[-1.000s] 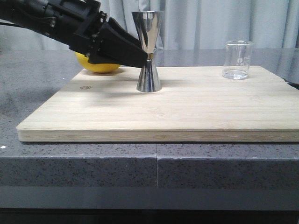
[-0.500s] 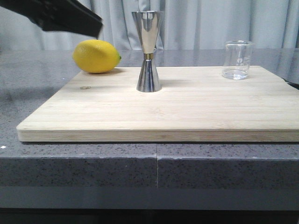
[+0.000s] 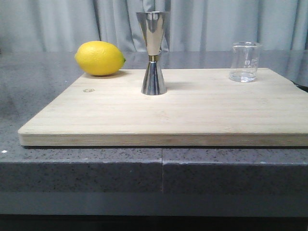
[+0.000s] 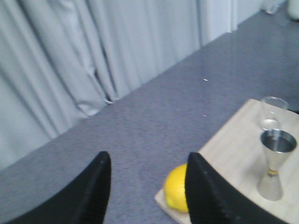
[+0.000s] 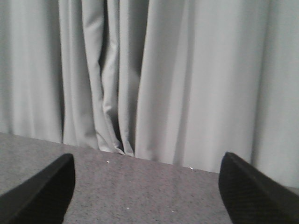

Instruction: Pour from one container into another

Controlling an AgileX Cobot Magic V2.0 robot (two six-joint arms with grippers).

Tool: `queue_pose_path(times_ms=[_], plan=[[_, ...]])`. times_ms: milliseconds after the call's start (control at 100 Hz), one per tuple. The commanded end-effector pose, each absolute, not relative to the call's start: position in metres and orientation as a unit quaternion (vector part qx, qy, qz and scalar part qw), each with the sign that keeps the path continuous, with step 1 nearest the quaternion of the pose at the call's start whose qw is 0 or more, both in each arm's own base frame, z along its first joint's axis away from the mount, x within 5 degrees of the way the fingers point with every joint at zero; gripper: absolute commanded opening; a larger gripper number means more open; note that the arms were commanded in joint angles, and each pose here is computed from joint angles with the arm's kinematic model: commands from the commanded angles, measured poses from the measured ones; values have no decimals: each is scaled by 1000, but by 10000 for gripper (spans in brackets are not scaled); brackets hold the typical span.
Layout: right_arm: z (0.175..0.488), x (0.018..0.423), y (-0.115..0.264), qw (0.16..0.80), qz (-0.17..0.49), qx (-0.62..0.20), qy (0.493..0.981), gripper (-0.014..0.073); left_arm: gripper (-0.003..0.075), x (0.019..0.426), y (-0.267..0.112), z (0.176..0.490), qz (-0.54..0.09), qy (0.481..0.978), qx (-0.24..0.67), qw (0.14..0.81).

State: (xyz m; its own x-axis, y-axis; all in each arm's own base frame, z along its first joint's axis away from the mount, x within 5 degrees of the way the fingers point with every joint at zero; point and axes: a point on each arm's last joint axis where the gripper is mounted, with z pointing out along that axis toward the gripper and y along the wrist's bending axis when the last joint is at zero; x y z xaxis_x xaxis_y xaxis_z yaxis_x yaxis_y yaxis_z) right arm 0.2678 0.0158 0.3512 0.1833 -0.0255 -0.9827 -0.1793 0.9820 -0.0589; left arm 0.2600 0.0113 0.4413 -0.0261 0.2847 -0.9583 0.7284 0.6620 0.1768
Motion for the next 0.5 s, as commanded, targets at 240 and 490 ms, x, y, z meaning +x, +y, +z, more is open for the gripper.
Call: queue_pose_path(times_ms=[240, 490], plan=[[444, 230, -7, 734, -74, -45, 673, 566, 124, 224, 21, 495, -132, 680, 185, 697], [460, 204, -34, 699, -147, 3, 699, 566, 124, 223, -10, 484, -85, 668, 201, 712]])
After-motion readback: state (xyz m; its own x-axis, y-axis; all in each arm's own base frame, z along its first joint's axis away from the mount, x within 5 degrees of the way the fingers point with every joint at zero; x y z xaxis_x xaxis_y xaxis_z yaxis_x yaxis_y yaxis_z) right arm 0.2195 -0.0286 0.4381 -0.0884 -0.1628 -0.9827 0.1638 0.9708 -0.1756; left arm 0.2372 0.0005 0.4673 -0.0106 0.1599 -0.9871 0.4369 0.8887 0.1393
